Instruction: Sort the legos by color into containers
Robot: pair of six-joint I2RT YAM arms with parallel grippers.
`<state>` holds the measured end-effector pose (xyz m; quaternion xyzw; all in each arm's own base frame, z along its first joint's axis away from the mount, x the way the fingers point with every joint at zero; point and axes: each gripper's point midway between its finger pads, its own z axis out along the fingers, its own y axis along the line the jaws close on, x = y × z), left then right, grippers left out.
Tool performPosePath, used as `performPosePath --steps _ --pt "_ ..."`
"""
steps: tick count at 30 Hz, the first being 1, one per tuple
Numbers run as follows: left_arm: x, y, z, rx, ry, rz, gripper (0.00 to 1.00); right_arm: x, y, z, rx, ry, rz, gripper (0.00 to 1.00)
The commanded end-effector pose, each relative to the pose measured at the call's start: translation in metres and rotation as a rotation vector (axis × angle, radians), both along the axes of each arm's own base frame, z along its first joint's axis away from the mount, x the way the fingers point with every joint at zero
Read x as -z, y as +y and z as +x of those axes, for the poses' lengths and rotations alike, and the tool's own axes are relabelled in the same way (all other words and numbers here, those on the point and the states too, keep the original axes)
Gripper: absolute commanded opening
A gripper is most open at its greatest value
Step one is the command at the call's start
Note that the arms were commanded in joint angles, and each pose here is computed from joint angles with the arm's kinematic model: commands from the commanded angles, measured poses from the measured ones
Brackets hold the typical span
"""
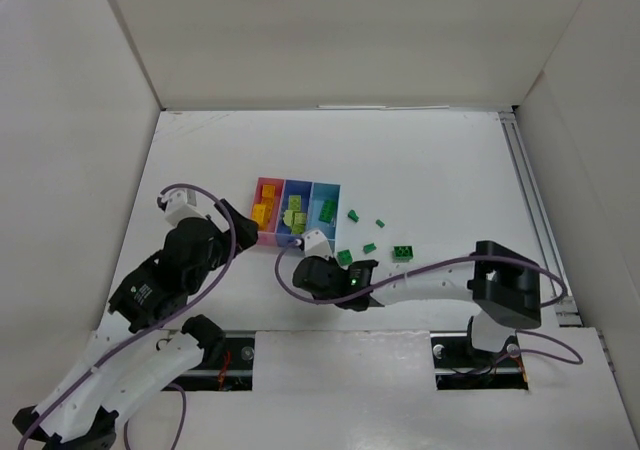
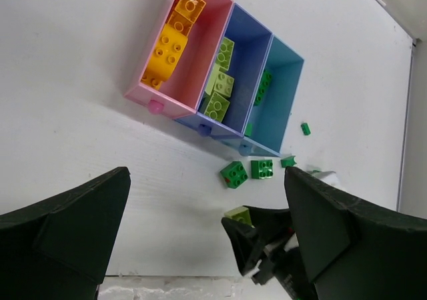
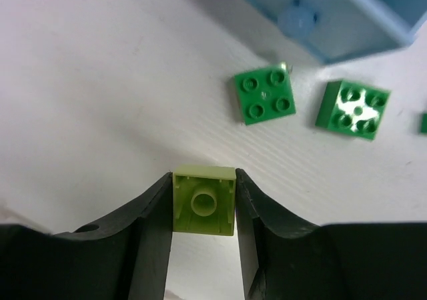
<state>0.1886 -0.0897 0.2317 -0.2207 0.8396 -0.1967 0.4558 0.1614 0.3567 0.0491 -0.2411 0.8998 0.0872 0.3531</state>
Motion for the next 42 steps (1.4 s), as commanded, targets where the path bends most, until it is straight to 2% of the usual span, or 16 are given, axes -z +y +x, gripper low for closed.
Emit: performPosePath --steps 1,6,10,17,19,22,24,25,28,29,34,35,37,38,39,42 --pt "0.002 -0.006 0.01 -0.009 -0.004 -0.006 1.0 -0.078 0.026 0.012 -0.126 -0.142 0.081 0.3" --pt "0.003 -0.01 0.018 -0.028 -0.001 -0.015 1.0 -0.152 0.033 0.07 -0.114 -0.31 0.089 0.3" --pt "0.004 -0.012 0.022 -0.041 -0.004 -0.021 1.0 -0.166 0.038 0.119 -0.143 -0.336 0.101 0.3" --pt "0.004 -0.008 0.028 -0.089 0.004 -0.014 1.0 -0.16 0.063 0.175 -0.22 -0.327 0.132 0.31" --pt "0.006 -0.009 0.029 -0.089 0.011 -0.009 1.0 -0.143 0.071 0.182 -0.239 -0.299 0.106 0.33" --pt "0.004 -0.011 0.032 -0.089 0.004 -0.014 1.0 -0.135 0.075 0.191 -0.249 -0.277 0.11 0.46" --pt "0.007 -0.014 0.032 -0.079 0.016 -0.014 1.0 -0.131 0.074 0.193 -0.251 -0.264 0.107 0.52" --pt "0.007 -0.015 0.031 -0.064 0.019 -0.01 1.0 -0.131 0.074 0.193 -0.251 -0.264 0.107 0.63" --pt "0.015 -0.024 0.032 -0.016 0.038 0.0 1.0 -0.134 0.063 0.196 -0.246 -0.253 0.111 0.67" --pt "0.012 -0.029 0.033 0.02 0.022 0.003 1.0 -0.145 0.062 0.191 -0.25 -0.256 0.137 0.72" --pt "0.032 -0.064 0.034 0.193 0.085 -0.003 1.0 -0.166 0.016 0.197 -0.145 -0.242 0.194 0.76" --pt "0.045 -0.072 0.033 0.223 0.122 0.018 1.0 -0.154 -0.006 0.201 -0.102 -0.212 0.183 0.76" --pt "0.058 -0.089 0.024 0.281 0.16 0.032 1.0 -0.168 -0.041 0.201 -0.021 -0.22 0.209 0.76" --pt "0.062 -0.095 0.021 0.292 0.173 0.041 1.0 -0.153 -0.073 0.207 0.05 -0.194 0.178 0.76" --pt "0.074 -0.113 0.008 0.359 0.202 0.062 1.0 -0.166 -0.092 0.204 0.092 -0.208 0.203 0.77" --pt "0.091 -0.143 -0.013 0.431 0.228 0.107 0.98 -0.148 -0.157 0.204 0.243 -0.17 0.154 0.77"
